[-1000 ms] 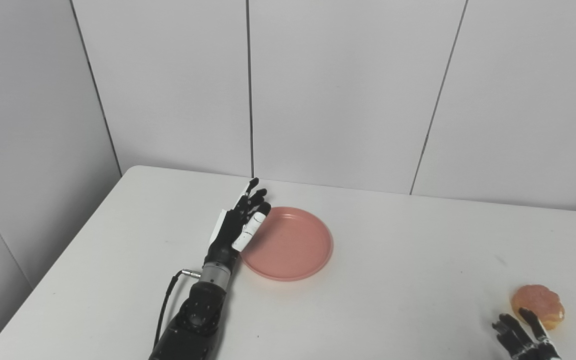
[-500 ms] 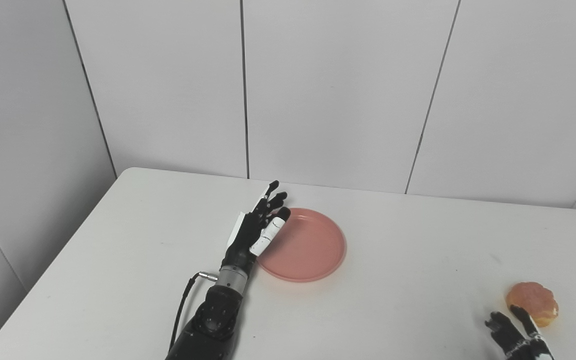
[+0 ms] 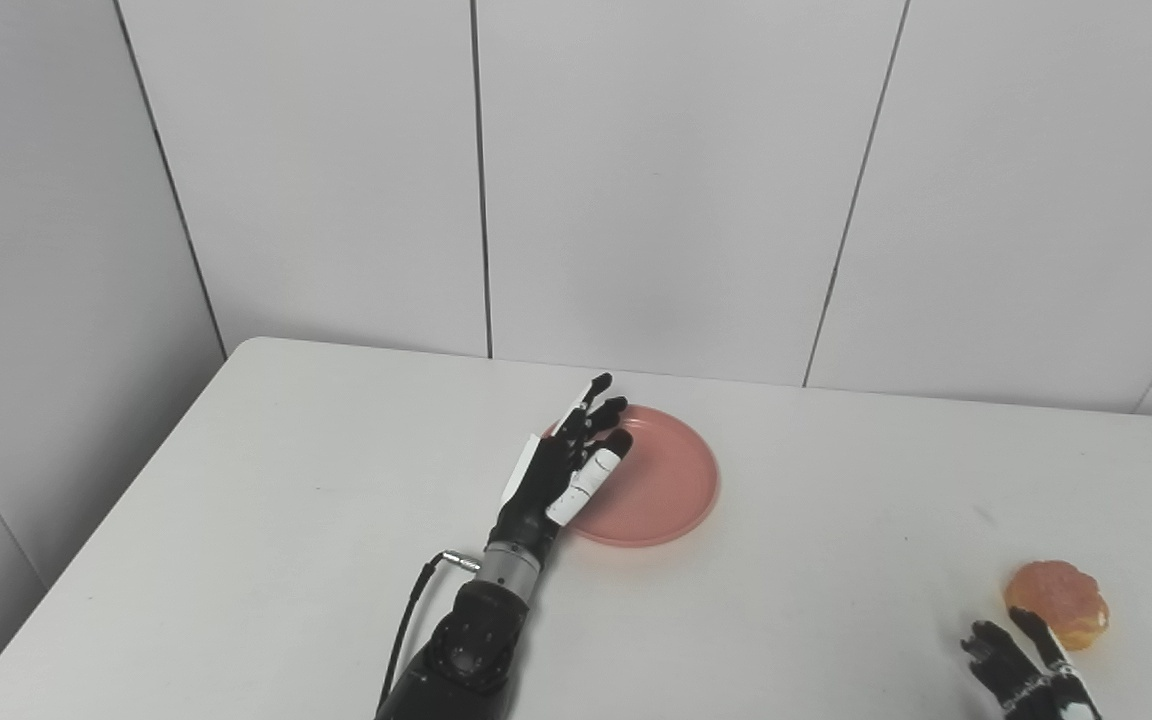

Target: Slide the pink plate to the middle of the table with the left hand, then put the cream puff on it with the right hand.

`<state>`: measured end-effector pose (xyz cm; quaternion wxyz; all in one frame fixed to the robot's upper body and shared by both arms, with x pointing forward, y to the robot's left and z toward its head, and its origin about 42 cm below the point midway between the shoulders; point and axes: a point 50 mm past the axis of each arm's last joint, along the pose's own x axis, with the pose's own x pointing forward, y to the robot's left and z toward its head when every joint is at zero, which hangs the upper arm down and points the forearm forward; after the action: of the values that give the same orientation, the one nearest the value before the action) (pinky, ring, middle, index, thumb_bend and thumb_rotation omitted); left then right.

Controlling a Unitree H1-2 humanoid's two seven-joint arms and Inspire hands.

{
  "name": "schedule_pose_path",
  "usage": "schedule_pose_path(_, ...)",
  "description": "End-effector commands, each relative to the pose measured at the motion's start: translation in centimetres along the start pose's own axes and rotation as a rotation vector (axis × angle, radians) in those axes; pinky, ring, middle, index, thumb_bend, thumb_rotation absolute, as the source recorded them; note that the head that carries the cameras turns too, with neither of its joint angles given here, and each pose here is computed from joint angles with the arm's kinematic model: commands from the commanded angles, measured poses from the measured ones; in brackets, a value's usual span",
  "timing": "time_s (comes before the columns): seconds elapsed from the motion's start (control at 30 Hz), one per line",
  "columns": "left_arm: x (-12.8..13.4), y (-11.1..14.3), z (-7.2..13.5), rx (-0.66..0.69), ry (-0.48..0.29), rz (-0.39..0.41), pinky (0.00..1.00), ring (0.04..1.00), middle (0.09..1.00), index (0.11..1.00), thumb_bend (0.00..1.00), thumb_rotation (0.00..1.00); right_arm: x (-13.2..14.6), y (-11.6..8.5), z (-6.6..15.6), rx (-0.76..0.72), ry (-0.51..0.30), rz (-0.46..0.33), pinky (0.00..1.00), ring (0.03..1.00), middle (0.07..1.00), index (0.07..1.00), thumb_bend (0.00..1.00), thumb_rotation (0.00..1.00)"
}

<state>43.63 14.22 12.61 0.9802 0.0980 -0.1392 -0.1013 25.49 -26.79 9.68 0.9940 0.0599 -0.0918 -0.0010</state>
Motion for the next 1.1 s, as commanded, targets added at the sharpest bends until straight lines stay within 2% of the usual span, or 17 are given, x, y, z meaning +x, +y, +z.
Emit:
schedule_pose_path(0.0,-3.1,-2.3,-2.8,-0.014,0.097,-0.03,0.84,0.876,0.881,0.925,0.89,0.92,-0.6,1.0,-3.5,0.021,0.203,0.003,0.89,0.848,0.827,0.873,0.78,0.91)
schedule_pose_path(0.17,-2.5,-3.8,-2.2,-0.002,0.081,-0.073,0.85,0.863,0.872,0.923,0.9,0.92,-0.6,1.2,-3.4,0.021,0.203,-0.001,0.88,0.84,0.82,0.873,0.79,0.9)
schedule_pose_path(0.4,-2.0,-5.0,-1.6,0.016,0.064,-0.132,0.93,0.901,0.873,0.918,0.91,0.92,-0.7,1.5,-3.2,0.011,0.207,0.005,0.88,0.833,0.814,0.868,0.81,0.9)
schedule_pose_path(0.83,-2.5,-6.8,-1.5,-0.008,0.06,-0.185,0.87,0.869,0.874,0.92,0.89,0.89,-0.7,1.5,-3.1,-0.002,0.217,0.009,0.87,0.83,0.803,0.863,0.82,0.9)
schedule_pose_path(1.07,-3.4,-7.7,-1.8,-0.009,0.083,-0.211,0.85,0.872,0.881,0.921,0.89,0.9,-0.7,1.6,-3.0,-0.005,0.218,0.017,0.87,0.828,0.795,0.865,0.81,0.91)
